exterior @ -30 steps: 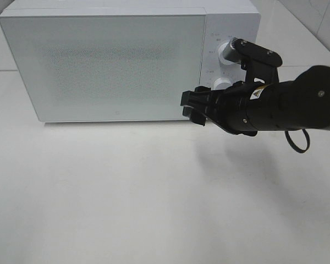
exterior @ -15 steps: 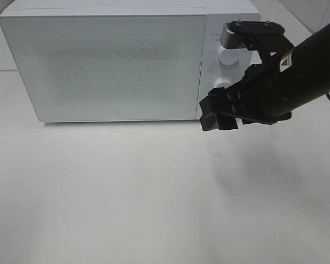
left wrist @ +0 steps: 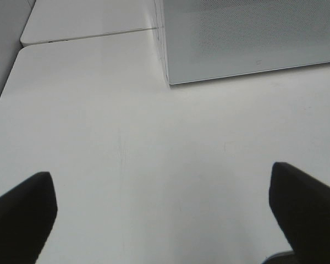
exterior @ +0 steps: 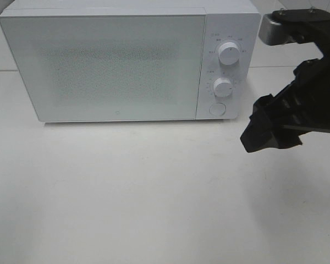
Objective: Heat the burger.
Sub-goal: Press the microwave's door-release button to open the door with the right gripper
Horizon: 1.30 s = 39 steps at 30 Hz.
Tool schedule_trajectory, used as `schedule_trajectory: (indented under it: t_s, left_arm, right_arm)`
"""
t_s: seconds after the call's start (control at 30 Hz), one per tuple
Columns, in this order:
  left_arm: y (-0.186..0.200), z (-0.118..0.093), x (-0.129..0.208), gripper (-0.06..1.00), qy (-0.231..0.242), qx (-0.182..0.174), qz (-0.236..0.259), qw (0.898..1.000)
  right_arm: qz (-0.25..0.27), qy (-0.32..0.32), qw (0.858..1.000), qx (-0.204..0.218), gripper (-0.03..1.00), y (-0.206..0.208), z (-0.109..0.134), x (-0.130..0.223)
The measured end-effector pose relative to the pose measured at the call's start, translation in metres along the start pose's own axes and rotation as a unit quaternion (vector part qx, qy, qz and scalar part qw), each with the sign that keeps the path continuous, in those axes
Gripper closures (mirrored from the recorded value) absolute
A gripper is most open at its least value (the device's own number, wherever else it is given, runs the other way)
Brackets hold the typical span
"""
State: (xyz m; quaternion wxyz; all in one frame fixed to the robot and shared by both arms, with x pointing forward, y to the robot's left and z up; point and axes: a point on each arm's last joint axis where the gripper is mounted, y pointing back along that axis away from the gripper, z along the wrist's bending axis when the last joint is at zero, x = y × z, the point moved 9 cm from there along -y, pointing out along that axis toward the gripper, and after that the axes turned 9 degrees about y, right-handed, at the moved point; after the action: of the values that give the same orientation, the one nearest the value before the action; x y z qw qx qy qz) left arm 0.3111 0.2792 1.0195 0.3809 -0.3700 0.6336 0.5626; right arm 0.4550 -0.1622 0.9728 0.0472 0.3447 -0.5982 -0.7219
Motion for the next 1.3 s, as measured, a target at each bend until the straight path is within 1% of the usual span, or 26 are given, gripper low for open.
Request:
schedule_trajectory:
  t_s: [0.1,0.17,0.33,0.37,0.47,0.53,0.57,0.63,0.67,0.7,0.77,0.8,0.83,0.87,0.9,0.93,1.0,1.03,1.07,1.13,1.17,1.23,1.3]
  left_arm:
    - [0.0,0.0,0.0,-0.03,0.0,0.0,0.0,1.0]
    - [0.0,0.0,0.0,-0.03,0.0,0.0,0.0,1.0]
    - [0.0,0.0,0.0,-0.03,0.0,0.0,0.0,1.0]
    - [0.0,0.0,0.0,-0.03,0.0,0.0,0.0,1.0]
    - [0.0,0.0,0.0,-0.03,0.0,0.0,0.0,1.0]
    - [0.0,0.0,0.0,-0.03,0.0,0.0,0.0,1.0]
    - [0.0,0.0,0.0,-0.03,0.0,0.0,0.0,1.0]
    - [0.0,0.0,0.0,-0.03,0.0,0.0,0.0,1.0]
    - [0.0,0.0,0.0,-0.03,0.0,0.0,0.0,1.0]
    - [0.0,0.0,0.0,-0.03,0.0,0.0,0.0,1.0]
    - [0.0,0.0,0.0,-0.03,0.0,0.0,0.0,1.0]
    - [0.0,0.0,0.0,-0.03,0.0,0.0,0.0,1.0]
    - [0.0,0.0,0.0,-0.03,0.0,0.0,0.0,1.0]
    - [0.0,0.0,0.0,-0.03,0.0,0.0,0.0,1.0]
    - [0.0,0.0,0.0,-0.03,0.0,0.0,0.0,1.0]
    - [0.0,0.0,0.0,-0.03,0.0,0.0,0.0,1.0]
    - [0.0,0.0,0.0,-0.03,0.0,0.0,0.0,1.0]
    - [0.0,0.0,0.0,-0.03,0.0,0.0,0.0,1.0]
    - [0.0,0.0,0.0,-0.03,0.0,0.0,0.0,1.0]
    - [0.0,0.0,0.0,-0.03,0.0,0.0,0.0,1.0]
    - [0.0,0.0,0.0,-0.03,0.0,0.0,0.0,1.0]
    - [0.0,0.0,0.0,-0.03,0.0,0.0,0.0,1.0]
    - [0.0,0.0,0.0,-0.03,0.0,0.0,0.0,1.0]
  right_arm:
    - [0.0,0.002,1.0,0.0,0.21,0.005,0.001,0.002]
    - [0.002,0.008,1.0,0.001,0.21,0.02,0.002,0.012]
    - [0.005,0.018,1.0,0.0,0.21,0.036,0.004,0.024]
    - [0.001,0.02,1.0,0.0,0.21,0.046,0.005,0.03]
    - [-0.002,0.021,1.0,0.0,0.21,0.051,0.006,0.033]
    - [-0.034,0.027,0.999,0.007,0.21,0.071,0.006,0.042]
    - [-0.034,0.027,0.999,0.007,0.21,0.071,0.006,0.042]
    - [-0.067,0.035,0.997,0.023,0.21,0.086,0.003,0.055]
    - [-0.067,0.035,0.997,0.023,0.21,0.086,0.003,0.055]
    - [-0.082,0.039,0.995,0.036,0.21,0.091,0.0,0.066]
    - [-0.092,0.039,0.994,0.043,0.21,0.094,-0.002,0.071]
    - [-0.109,0.028,0.993,0.047,0.21,0.099,-0.002,0.08]
    - [-0.109,0.028,0.993,0.047,0.21,0.099,-0.002,0.08]
    - [-0.12,0.022,0.991,0.047,0.21,0.102,-0.002,0.083]
    - [-0.143,0.004,0.988,0.051,0.21,0.109,-0.003,0.089]
    - [-0.143,0.004,0.988,0.051,0.21,0.109,-0.003,0.089]
    - [-0.168,-0.022,0.983,0.072,0.21,0.115,-0.01,0.099]
    - [-0.168,-0.022,0.983,0.072,0.21,0.115,-0.01,0.099]
    - [-0.178,-0.036,0.98,0.087,0.21,0.117,-0.014,0.107]
    - [-0.181,-0.043,0.978,0.094,0.21,0.117,-0.015,0.112]
    - [-0.19,-0.054,0.975,0.105,0.21,0.118,-0.017,0.12]
    - [-0.197,-0.057,0.973,0.11,0.21,0.119,-0.017,0.124]
    - [-0.214,-0.069,0.966,0.126,0.21,0.12,-0.019,0.134]
